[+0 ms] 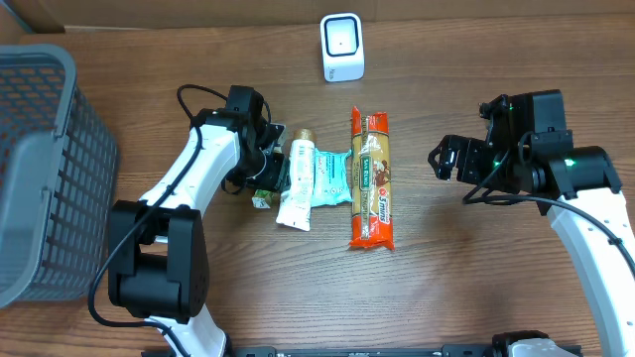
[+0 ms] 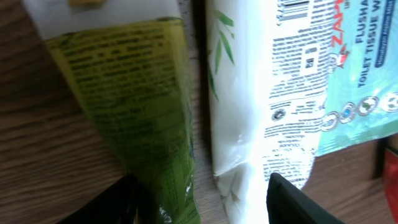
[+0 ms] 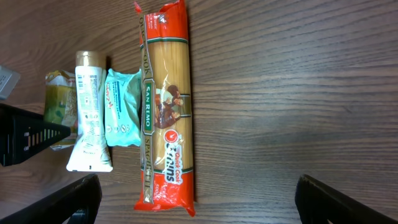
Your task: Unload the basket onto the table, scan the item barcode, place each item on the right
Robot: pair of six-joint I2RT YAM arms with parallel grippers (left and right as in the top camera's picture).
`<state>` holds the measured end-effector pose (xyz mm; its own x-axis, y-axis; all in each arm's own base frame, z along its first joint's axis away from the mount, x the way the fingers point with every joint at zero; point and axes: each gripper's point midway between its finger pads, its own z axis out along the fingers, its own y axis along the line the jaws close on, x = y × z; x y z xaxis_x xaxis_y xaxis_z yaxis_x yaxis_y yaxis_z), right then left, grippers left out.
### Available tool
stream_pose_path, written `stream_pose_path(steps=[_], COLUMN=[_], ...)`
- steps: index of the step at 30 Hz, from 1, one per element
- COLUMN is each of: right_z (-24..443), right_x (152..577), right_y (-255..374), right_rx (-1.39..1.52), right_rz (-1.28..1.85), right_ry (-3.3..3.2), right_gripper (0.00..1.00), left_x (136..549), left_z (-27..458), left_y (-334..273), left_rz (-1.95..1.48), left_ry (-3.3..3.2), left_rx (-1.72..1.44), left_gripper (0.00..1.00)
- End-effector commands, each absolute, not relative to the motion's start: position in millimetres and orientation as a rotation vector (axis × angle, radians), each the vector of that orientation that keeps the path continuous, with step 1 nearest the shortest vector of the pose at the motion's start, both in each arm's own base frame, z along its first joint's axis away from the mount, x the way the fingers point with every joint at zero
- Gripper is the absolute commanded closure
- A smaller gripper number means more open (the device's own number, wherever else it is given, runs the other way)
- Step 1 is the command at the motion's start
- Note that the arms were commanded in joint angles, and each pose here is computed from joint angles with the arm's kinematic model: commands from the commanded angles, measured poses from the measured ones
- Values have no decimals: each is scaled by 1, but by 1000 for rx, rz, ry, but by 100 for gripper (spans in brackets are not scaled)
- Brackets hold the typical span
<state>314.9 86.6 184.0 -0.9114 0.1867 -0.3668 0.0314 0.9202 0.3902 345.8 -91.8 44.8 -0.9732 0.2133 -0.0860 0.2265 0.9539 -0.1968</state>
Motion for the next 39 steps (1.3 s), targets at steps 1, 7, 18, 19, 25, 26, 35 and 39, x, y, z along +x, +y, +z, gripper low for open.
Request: stream_pose_path(steps=[1,7,18,19,25,26,35,39], right_z=[184,185,188,188,187,186,161,146], right_x=[314,314,315,315,313,313,316,315], right_y=[89,90,97,97,99,99,110,122], right_rx=[149,148,200,199,193,193,177,123], right_rz=[546,548,619,624,640,641,625,515], right_ry=[2673,2673,2665,2664,2671,2672,2759,2800], right_gripper=[0,0,0,0,0,0,0,0], left_x=[353,395,421,420,421,423,426,426], left_z=[66,147,298,305,328,329,328,327], left_y=[-101,-92,-65,-65,-56,-50,-22,-9], left_rz=[-401,-394,-260,-258,-189,-150,79,42], left_ry=[3009,2882,2606,2592,2537,2532,2525,2532], left_rx=[277,204,161,161,143,131,182,140], left_gripper=[42,42,5,4,0,0,0,0])
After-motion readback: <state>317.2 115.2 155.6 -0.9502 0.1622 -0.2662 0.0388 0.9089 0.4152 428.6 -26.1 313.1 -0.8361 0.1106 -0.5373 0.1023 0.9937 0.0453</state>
